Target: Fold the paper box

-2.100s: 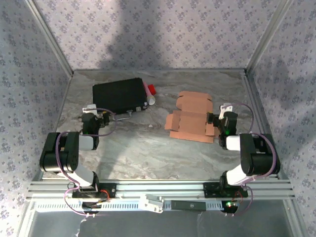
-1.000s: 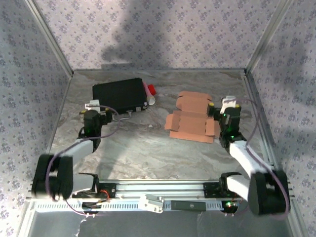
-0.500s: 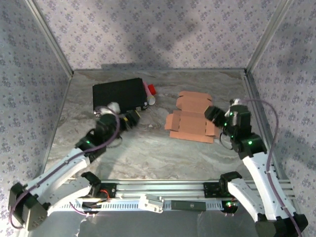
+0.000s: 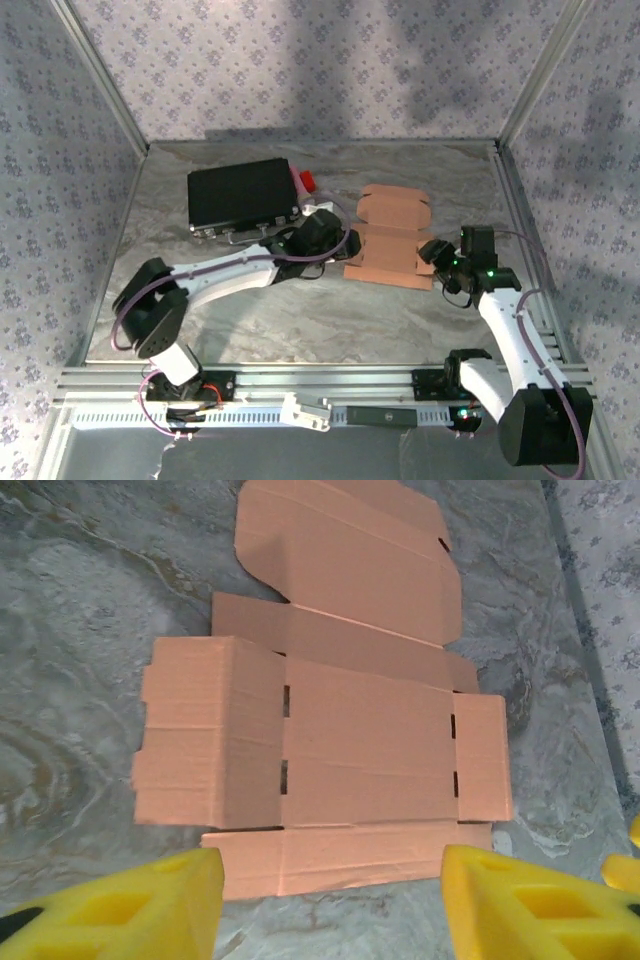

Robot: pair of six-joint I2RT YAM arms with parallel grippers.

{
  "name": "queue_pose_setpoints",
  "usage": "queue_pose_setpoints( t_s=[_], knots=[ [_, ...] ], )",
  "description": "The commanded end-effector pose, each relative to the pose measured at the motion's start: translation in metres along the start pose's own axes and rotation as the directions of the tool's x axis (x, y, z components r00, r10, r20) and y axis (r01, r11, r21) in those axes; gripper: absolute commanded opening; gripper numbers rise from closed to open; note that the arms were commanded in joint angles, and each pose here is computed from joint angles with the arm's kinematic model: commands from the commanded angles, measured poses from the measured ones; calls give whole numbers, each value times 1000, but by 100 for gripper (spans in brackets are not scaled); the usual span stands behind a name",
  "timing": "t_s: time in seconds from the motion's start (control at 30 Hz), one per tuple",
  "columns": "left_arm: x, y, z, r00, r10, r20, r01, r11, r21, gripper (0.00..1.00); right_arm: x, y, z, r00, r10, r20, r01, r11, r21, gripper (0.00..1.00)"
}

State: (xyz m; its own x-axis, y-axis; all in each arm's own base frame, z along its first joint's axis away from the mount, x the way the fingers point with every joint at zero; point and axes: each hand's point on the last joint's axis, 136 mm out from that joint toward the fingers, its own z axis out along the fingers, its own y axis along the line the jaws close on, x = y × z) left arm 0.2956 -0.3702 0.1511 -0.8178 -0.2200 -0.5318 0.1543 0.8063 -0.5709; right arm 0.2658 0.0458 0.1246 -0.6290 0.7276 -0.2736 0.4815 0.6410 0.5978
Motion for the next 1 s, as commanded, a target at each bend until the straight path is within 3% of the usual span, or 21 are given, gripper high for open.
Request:
queue_pose_setpoints(
  t_s=[0.0,0.2,0.37,0.5,0.73,0.97],
  knots=[
    [25,21,20,990,-131,-48,130,991,-20,61,-1,20,-6,1000,-10,-1,10,995,-100,68],
    [29,10,46,906,-424,-10,423,902,83,59,0,20,-13,1000,-28,10,29,994,-105,68],
    [36,19,60,832,-555,8,552,829,90,58,4,18,-18,999,-32,19,34,992,-121,68],
    [45,33,64,788,-615,17,612,787,74,57,7,17,-20,1000,-25,19,27,991,-131,68],
    [49,44,66,766,-641,46,637,767,76,56,5,19,-20,999,-24,22,27,991,-133,68],
    [47,41,80,736,-676,42,667,735,123,48,8,18,-20,1000,-24,17,26,990,-140,68]
  ],
)
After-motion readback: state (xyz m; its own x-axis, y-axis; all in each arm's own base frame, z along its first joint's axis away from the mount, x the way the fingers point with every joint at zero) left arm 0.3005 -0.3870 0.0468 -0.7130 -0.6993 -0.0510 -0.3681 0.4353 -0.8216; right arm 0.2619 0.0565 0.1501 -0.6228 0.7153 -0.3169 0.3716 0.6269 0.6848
